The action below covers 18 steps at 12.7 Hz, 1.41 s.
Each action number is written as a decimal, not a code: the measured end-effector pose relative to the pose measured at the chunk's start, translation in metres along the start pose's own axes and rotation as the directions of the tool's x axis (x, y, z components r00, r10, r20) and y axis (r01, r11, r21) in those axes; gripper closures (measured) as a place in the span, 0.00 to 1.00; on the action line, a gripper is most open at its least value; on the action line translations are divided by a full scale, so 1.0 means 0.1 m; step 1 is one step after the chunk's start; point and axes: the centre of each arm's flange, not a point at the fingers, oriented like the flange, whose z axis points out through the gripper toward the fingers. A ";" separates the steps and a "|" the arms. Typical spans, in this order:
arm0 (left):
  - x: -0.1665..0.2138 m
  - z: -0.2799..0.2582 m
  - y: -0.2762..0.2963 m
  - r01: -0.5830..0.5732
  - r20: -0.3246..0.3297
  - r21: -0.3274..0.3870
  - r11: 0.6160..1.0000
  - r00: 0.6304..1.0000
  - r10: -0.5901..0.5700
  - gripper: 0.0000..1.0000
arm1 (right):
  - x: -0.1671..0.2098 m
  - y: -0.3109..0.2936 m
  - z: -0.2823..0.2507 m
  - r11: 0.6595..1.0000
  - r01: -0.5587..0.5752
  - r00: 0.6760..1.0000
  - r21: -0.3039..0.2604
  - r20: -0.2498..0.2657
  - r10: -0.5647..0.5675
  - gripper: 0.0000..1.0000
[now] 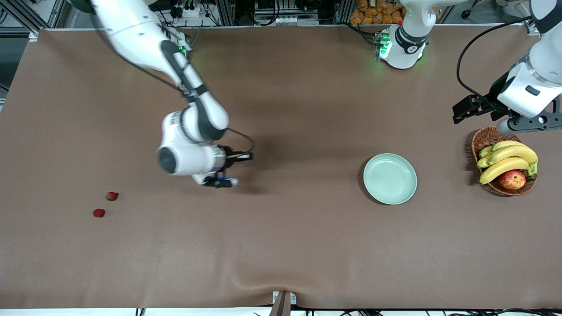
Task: Collect all strawberries into plate
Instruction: 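Set the strawberry mid-table with the right gripper while the left gripper approaches, then grasp the strawberry with the left gripper while the right gripper reaches another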
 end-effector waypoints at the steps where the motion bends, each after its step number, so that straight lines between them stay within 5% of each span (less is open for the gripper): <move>1: 0.02 0.13 0.12 0.004 -0.008 -0.002 1.000 1.000 -0.004 0.00 | -0.05 -0.13 0.23 1.000 -0.001 1.000 0.014 -0.015 0.002 0.67; 6: 0.07 1.00 0.82 0.065 0.032 0.000 0.998 0.997 -0.065 0.00 | -0.09 -0.35 0.83 0.999 -0.020 0.998 0.050 -0.060 0.023 0.67; 12: 0.03 1.89 1.68 0.209 0.124 0.019 0.978 0.970 -0.210 0.00 | 0.32 -0.09 0.12 0.995 -0.064 0.987 0.079 -0.141 0.075 0.01; 14: -0.04 1.99 2.12 0.251 0.125 0.011 0.968 0.960 -0.250 0.00 | 0.53 0.31 -0.46 0.991 -0.105 0.980 0.081 -0.163 0.117 0.00; 18: -0.13 2.37 3.15 0.315 0.161 -0.011 0.949 0.937 -0.309 0.00 | 0.84 1.79 -1.58 0.978 -0.170 0.970 -0.117 -0.195 0.145 0.00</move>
